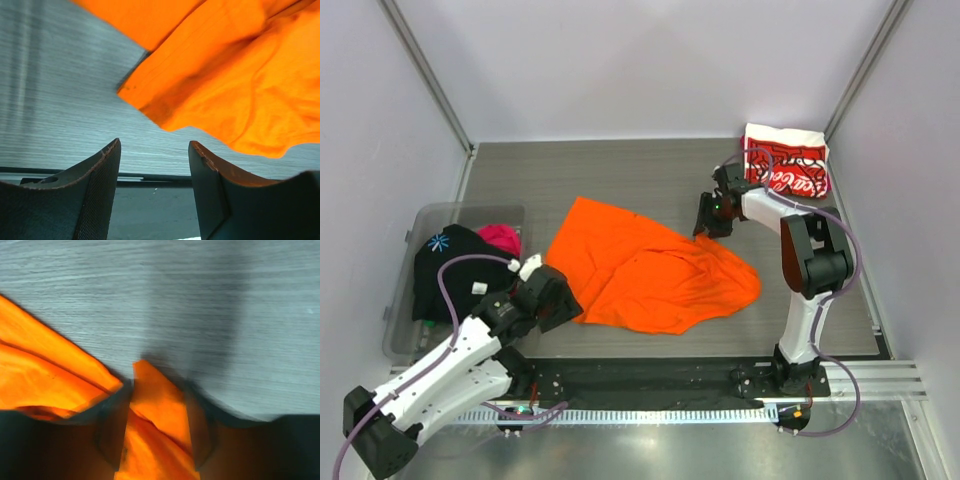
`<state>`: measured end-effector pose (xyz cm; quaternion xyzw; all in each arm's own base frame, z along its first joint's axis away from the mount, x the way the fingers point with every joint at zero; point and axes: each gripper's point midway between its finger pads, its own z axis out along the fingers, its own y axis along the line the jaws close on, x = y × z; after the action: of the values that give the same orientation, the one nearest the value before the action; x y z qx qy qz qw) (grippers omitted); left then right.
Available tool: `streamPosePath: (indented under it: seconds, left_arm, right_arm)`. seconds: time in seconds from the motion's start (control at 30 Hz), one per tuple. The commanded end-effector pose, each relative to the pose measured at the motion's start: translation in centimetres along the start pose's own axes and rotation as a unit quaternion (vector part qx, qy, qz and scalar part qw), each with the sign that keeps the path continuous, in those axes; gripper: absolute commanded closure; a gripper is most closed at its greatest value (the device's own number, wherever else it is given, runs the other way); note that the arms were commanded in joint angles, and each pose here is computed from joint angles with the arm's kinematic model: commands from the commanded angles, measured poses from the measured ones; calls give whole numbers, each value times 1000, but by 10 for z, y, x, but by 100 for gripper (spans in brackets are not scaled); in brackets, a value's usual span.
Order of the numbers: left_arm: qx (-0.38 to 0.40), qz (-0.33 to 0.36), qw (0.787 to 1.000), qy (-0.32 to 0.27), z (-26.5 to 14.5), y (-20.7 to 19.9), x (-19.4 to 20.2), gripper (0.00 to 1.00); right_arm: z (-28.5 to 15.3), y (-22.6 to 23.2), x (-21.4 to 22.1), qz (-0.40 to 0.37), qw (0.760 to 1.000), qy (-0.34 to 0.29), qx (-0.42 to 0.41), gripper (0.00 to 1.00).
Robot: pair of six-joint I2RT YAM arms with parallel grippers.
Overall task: Fold and stack the t-shirts
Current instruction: Flatten the tshirt out
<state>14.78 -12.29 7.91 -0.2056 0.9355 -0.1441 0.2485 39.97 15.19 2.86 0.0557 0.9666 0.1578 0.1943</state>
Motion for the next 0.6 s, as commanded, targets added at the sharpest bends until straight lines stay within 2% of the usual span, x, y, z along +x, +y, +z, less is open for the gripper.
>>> streamPosePath:
  seconds: [0.0, 0.03, 0.1, 0.13, 0.17, 0.2, 0.23, 0.3, 0.43, 0.47, 0.5, 0.53, 0.57]
  left_arm:
    - [3, 13, 999, -48, -13, -8, -25, 41]
    - [-2, 18, 998, -53, -13, -8, -28, 41]
    - [0, 34, 996, -78, -21, -18, -45, 34]
    - [-20, 41, 994, -96, -21, -18, -57, 30]
    - [-12, 35, 992, -124, -31, -32, -79, 24]
    - [-16, 57, 988, -139, -34, -36, -92, 22]
    - [-18, 44, 986, -160, -35, -50, -119, 19]
    - [-23, 40, 985, -164, -29, -59, -148, 18]
    - [-43, 20, 987, -156, 3, -72, -216, 24]
    - [-35, 17, 986, -165, 3, -81, -242, 25]
    - [-57, 23, 988, -142, 32, -79, -247, 27]
    - [-50, 19, 986, -155, 35, -90, -271, 28]
    - [-52, 33, 987, -151, 47, -93, -278, 31]
  right_arm:
    - [6, -4, 10, -18, 999, 18, 24, 64]
    - [5, -3, 9, -19, 999, 15, 27, 74]
    - [-1, -4, 3, -24, 999, 4, 33, 92]
    - [-10, -2, -2, -26, 999, -6, 34, 96]
    - [-18, -1, -7, -31, 999, -11, 39, 98]
    - [-27, -4, -14, -34, 997, -26, 57, 99]
    - [-43, 1, -24, -41, 996, -47, 59, 99]
    - [-69, -5, -39, -47, 991, -82, 98, 99]
    - [-120, -1, -55, -50, 983, -136, 112, 99]
    - [-127, 1, -55, -50, 983, -141, 108, 99]
    - [-136, 4, -54, -50, 983, -147, 99, 99]
    - [-139, 7, -50, -46, 984, -145, 89, 99]
    - [-137, 8, -44, -46, 986, -138, 84, 99]
